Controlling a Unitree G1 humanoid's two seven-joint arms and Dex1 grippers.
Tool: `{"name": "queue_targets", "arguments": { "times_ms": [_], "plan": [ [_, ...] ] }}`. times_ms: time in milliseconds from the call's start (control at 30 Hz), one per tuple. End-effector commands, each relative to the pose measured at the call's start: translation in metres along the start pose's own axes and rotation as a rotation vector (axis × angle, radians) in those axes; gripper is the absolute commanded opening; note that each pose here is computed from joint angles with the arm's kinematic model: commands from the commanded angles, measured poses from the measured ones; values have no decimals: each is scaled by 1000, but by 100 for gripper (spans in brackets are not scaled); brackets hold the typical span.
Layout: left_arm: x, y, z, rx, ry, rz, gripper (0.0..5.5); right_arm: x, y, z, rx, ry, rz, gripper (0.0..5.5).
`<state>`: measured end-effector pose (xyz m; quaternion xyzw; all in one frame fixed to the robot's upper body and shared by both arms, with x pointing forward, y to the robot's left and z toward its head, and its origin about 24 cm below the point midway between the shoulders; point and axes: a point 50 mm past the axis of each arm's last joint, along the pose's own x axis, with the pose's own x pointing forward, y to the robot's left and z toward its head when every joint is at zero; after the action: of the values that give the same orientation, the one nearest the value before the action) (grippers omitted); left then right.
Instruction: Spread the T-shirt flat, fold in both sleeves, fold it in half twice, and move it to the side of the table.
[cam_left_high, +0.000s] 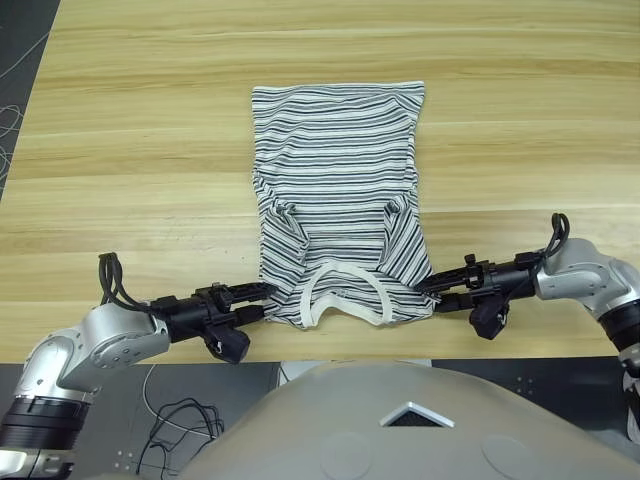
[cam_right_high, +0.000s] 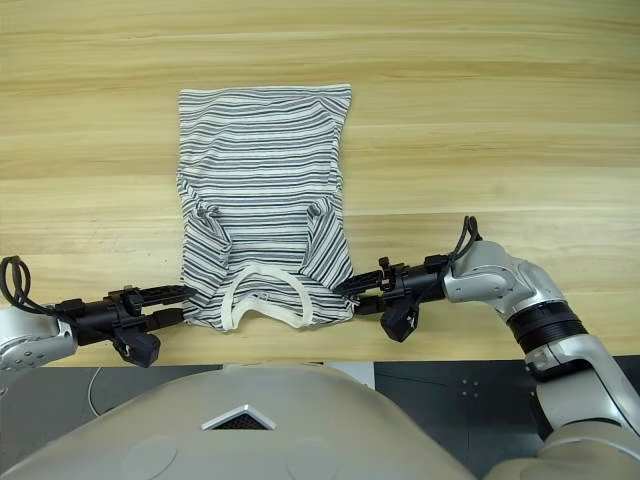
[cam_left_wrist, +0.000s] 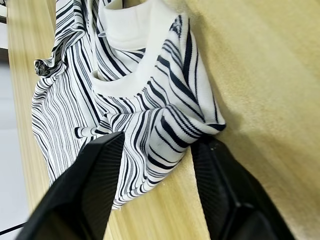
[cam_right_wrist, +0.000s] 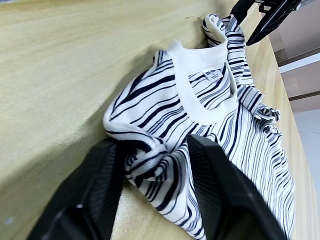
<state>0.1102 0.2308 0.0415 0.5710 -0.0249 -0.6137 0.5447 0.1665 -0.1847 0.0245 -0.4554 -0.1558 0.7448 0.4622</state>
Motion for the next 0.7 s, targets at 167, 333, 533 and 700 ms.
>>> {"name": "queue_targets", "arguments": {
  "times_ms": [167,333,533,700],
  "plan": [
    [7,-10,1,10,-29,-88,102,-4,2,-5,0,32,42,65],
    [8,-12,2,-5,-46,-109,11,-5,2,-6,-1,35,38,10],
    [5,16,8,-261,-69,-57,11,-14,-25,2,339,-4,10,10],
    [-23,74,26,-667,-340,-176,11,-32,-74,22,700,-236,54,10]
  ]
}}
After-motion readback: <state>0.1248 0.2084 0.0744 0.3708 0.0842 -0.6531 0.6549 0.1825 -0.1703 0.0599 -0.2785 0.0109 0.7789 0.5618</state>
